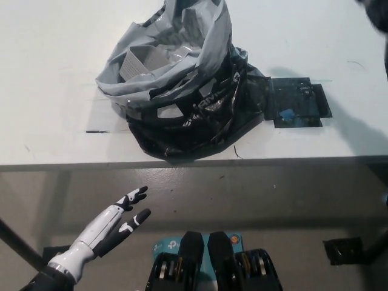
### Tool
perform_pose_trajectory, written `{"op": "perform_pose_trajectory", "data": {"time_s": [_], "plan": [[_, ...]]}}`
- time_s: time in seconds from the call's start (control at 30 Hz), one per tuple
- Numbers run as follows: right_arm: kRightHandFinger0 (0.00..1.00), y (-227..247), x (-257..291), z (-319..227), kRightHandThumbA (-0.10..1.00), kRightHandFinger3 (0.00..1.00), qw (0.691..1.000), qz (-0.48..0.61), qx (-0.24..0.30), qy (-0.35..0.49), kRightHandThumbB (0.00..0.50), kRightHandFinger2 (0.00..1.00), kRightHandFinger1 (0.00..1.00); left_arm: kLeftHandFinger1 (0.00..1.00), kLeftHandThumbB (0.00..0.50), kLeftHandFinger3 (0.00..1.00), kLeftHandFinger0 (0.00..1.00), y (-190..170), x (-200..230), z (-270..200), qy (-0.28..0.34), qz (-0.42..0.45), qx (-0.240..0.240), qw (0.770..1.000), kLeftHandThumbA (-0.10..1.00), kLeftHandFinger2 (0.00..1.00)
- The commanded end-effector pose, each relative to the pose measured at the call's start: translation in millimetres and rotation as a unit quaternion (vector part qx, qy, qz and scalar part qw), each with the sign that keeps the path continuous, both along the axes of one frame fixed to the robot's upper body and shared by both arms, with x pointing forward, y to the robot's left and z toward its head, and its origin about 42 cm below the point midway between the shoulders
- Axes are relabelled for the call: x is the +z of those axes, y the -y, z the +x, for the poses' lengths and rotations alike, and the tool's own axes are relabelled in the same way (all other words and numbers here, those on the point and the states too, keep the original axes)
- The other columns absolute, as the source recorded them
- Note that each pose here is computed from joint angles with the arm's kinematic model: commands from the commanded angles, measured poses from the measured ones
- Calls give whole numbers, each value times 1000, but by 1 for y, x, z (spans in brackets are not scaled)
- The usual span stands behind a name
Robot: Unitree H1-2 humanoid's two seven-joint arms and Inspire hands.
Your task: Use the right hand to pick up a small rectangular container and put it into a plastic bag and lift the bag
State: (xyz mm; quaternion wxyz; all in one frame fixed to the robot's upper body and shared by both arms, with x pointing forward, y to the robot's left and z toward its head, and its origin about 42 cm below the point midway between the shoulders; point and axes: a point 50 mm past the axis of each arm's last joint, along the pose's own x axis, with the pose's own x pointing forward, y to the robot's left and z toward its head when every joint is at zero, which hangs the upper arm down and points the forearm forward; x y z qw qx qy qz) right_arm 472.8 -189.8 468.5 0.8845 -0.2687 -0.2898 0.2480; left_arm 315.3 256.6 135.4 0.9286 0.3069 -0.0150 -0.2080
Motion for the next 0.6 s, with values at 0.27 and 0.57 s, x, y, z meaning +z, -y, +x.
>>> {"op": "perform_pose_trajectory", "data": {"time_s": [0.27,0.57], "plan": [[1000,17,-88,-260,1000,1000,918,262,22,298,289,1000,1000,1000,82,1000,1000,-23,37,19,84,-32,37,995,1000,1000],[1000,34,-259,-146,920,1000,965,186,-179,47,135,1000,1000,1000,109,1000,1000,-17,42,26,120,-54,47,990,999,1000]]}}
